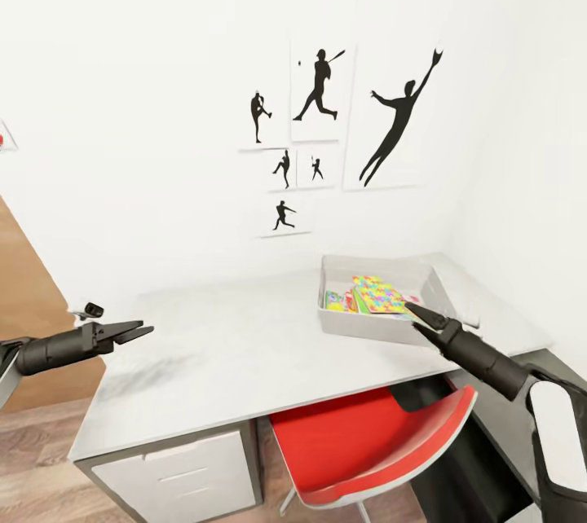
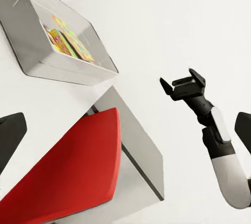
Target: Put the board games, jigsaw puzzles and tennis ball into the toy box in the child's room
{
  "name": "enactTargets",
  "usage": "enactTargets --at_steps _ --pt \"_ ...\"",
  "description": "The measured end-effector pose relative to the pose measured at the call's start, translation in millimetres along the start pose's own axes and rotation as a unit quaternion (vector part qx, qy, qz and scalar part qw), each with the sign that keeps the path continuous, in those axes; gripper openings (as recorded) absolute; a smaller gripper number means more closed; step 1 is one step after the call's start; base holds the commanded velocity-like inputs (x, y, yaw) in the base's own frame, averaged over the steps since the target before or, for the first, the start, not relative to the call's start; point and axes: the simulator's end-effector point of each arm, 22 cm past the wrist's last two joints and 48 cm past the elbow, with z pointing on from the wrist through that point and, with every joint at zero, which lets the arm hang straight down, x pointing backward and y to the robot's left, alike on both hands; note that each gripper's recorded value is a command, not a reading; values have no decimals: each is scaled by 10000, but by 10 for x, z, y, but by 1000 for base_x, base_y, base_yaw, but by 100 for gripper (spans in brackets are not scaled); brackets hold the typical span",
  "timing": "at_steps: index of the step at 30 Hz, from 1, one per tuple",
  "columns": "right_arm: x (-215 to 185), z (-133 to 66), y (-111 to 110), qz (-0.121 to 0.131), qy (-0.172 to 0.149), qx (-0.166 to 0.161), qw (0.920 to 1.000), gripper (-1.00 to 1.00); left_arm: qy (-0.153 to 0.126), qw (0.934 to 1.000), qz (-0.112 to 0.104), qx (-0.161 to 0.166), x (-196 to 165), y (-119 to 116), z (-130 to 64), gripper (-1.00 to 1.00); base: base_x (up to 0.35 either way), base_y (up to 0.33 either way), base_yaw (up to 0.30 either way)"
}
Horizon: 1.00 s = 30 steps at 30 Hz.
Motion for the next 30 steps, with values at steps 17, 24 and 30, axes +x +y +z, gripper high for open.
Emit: enactTargets --at_steps 17,24,30 --pt "291 -902 15 -12 -397 -826 9958 100 -29 10000 59 31 12 -105 -37 100 -60 26 0" --pt "271 -1155 214 -214 -633 -1340 9887 100 -28 9999 87 107 20 -167 12 100 -2 1 0" --pt "245 -1203 233 -255 -707 -1379 9876 100 -39 9998 127 136 10 -212 19 100 -57 0 0"
